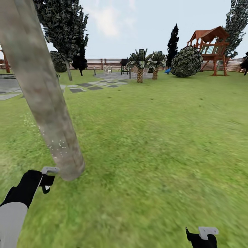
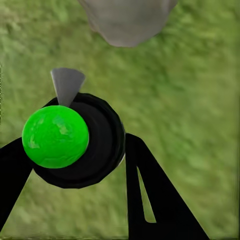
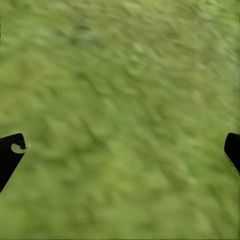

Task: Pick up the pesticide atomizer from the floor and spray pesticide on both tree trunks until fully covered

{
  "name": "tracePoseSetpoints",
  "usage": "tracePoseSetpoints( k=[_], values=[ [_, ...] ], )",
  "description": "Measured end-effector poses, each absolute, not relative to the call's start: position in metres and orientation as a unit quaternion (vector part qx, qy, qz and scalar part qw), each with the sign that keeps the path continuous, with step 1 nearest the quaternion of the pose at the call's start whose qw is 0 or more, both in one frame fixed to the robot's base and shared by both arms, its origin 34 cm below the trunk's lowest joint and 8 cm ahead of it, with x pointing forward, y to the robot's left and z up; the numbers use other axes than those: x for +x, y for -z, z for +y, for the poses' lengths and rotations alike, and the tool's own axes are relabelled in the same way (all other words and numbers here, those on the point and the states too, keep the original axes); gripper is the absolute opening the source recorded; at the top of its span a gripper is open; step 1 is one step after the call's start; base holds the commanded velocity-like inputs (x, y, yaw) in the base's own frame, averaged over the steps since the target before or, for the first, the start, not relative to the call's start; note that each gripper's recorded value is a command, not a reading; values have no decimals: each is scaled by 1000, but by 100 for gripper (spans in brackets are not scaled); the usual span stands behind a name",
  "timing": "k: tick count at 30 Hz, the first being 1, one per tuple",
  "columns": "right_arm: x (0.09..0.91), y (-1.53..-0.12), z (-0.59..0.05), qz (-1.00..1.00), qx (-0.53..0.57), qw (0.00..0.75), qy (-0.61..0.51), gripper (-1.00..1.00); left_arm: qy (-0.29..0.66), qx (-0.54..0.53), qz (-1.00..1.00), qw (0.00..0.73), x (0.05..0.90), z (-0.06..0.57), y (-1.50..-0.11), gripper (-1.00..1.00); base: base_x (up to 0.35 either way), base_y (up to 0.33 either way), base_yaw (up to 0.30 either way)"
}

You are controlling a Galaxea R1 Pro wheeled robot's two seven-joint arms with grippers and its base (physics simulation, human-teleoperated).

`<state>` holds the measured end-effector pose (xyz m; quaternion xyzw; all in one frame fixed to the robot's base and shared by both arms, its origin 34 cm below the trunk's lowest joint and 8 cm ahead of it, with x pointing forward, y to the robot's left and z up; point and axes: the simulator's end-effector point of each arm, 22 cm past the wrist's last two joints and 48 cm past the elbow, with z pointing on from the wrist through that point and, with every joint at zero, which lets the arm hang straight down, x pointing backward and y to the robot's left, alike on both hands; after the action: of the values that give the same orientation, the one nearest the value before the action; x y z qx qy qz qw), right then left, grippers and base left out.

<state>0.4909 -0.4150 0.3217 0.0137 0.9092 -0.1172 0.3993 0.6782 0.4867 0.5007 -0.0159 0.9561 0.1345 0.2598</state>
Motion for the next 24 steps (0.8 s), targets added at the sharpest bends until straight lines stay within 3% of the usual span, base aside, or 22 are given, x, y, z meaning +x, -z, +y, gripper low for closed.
tracePoseSetpoints(
  k=[7, 19, 24],
  values=[
    [491, -322, -415, 909, 14, 399, 117, 100, -135, -16, 956, 260, 679, 487, -501, -100, 50, -274, 247],
    [491, -322, -415, 909, 14, 399, 117, 100, -135, -16, 956, 261, 679, 487, -501, -100, 150, -265, 14],
    [491, -322, -415, 909, 14, 399, 117, 100, -135, -17, 956, 262, 679, 487, -502, -100, 159, -261, 198]
  ],
)
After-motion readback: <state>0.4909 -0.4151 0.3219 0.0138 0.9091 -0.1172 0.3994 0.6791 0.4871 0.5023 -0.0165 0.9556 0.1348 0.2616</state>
